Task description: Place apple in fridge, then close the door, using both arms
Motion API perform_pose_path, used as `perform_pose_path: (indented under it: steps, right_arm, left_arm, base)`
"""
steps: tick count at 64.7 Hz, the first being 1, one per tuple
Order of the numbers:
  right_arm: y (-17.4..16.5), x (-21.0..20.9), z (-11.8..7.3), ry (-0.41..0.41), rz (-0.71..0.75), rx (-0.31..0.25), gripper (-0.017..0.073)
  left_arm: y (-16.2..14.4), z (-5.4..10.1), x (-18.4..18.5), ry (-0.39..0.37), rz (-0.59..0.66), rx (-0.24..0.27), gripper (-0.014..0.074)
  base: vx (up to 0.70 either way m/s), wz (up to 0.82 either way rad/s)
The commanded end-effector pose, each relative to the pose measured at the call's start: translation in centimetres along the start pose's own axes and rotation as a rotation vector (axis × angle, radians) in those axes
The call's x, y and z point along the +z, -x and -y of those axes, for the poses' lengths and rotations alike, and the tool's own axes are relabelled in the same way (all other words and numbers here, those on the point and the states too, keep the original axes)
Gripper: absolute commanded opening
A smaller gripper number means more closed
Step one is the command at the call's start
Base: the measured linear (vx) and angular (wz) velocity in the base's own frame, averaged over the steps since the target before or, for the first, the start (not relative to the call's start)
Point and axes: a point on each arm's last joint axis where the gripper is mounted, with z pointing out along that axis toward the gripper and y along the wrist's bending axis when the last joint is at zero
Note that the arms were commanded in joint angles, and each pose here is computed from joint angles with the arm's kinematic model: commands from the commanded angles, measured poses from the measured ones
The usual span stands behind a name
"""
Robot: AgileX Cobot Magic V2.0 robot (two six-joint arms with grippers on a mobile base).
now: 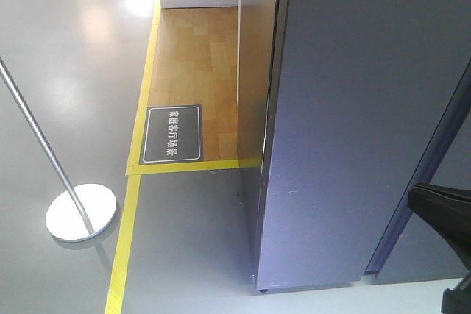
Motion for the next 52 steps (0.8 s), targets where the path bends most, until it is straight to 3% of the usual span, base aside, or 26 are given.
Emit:
perform_pose_path:
  steps: [1,9,14,22,29,38,44,52]
  right_arm:
    - [1.1,-0.3,0.2,-0.028,0.059,0.007,-0.0006]
    - [1.1,-0.3,0.2,-0.028,0.059,0.007,-0.0006]
    - [1.1,-0.3,0.2,-0.028,0.059,0.007,-0.0006]
    - [1.1,-0.3,0.2,-0.028,0.059,0.007,-0.0006]
    - [1.1,-0.3,0.2,-0.028,0.059,0.007,-0.0006]
    - [1.1,-0.3,0.2,-0.028,0.059,0.007,-0.0006]
    - [1.1,-0.3,0.2,-0.028,0.059,0.007,-0.0006]
    - [1.1,-0.3,0.2,-0.028,0.059,0.007,-0.0006]
  left_arm:
    - [0.8,0.6,-0.1,-0.048,0.047,0.049,-0.0006]
    - [1.2,1.1,-0.2,-0.107,0.095,0.069,-0.0006]
    - [1.8,1.9,-0.3,-0.184,0.154,0.089,-0.0006]
    - [2.6,2.9,-0.8,-0.317,0.243,0.012,-0.0006]
    - [3.1,3.1,-1.0,-0.328,0.274,-0.002,-0.0006]
    - [2.9,2.6,-0.8,-0.260,0.267,0.130,-0.0006]
    - [2.5,2.3,-0.6,-0.210,0.232,0.248,-0.0006]
    - [1.8,1.9,-0.4,-0.173,0.176,0.356,-0.0006]
  base:
    - [0.00,0.00]
    - [0.00,0.00]
    - [0.00,0.00]
    - [0.00,0.00]
    - [0.00,0.00]
    - [0.00,0.00]
    - [0.00,0.00]
    - [0.00,0.00]
